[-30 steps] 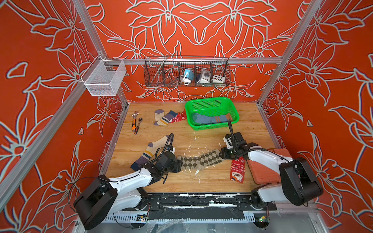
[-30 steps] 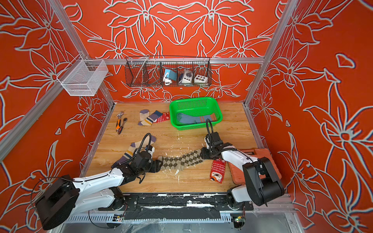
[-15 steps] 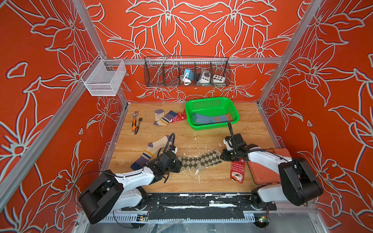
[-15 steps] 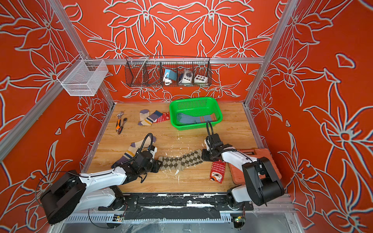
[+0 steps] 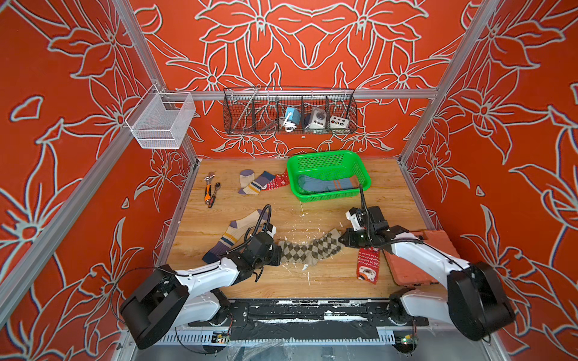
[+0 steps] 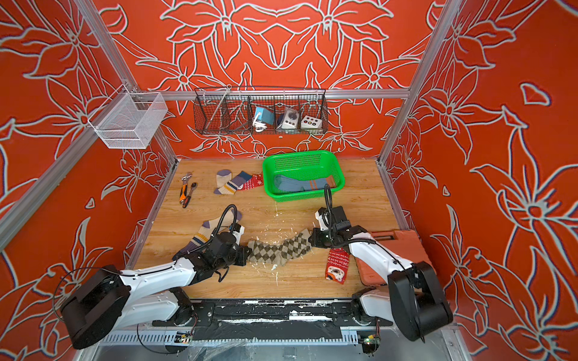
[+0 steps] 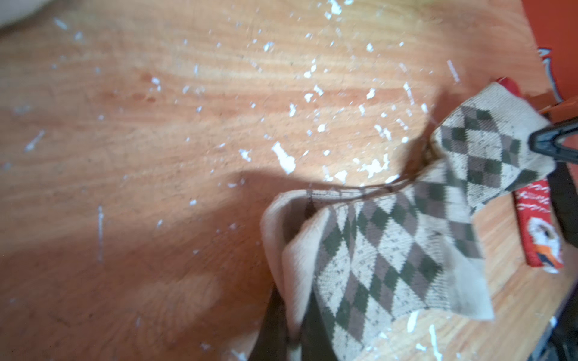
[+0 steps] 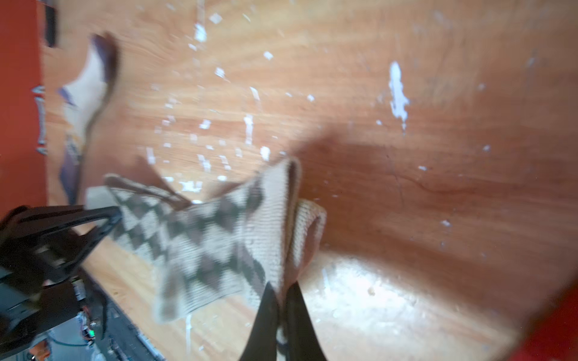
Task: Place the socks together as a pair
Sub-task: Pick up a pair of socks from the center of the board, then place a pair of socks in the bin.
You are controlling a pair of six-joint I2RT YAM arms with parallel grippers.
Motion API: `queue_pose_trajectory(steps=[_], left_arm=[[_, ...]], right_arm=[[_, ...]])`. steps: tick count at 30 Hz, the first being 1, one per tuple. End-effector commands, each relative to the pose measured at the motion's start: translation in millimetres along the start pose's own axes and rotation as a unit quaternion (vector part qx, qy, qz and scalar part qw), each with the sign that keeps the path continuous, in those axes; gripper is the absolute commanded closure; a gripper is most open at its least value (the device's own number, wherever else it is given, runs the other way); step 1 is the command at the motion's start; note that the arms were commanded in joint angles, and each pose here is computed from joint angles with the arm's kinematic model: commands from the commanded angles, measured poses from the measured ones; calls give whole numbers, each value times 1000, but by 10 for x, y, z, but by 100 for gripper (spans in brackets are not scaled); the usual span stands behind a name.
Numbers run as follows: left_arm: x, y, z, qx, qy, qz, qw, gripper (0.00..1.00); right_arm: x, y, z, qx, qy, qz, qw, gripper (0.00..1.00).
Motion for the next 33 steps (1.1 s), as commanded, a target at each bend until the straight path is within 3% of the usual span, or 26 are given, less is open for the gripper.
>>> queue_pose_trajectory(steps=[1,7,17,24,33], left_arm=[[-188,96,312,-39,-11,-15,999,100],[-495,289,859,-86,-19,-37,995,100],[-969,401,2071,-145,-39,-73,986,100],[-1044,-122,2703,-134,-62,-45,988,100],[-788,-963,3034,-102,-61,14,993,100]], right_arm=[[121,249,197,-27,12,-8,1000,100],[367,555,591,-53,47,-5,997,100],[703,964,1665,-117,72,27,990,100],[575,995,2308,-133,73,6,988,100],[-160,593,2815,-119,34,-52,991,100]])
Point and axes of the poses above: each gripper's point midway between its finger pads, its own y axis back along the fingers, its own x axis along the line the jaws close on, z = x × y, the point moved 4 cm from there along y, back along the fingers
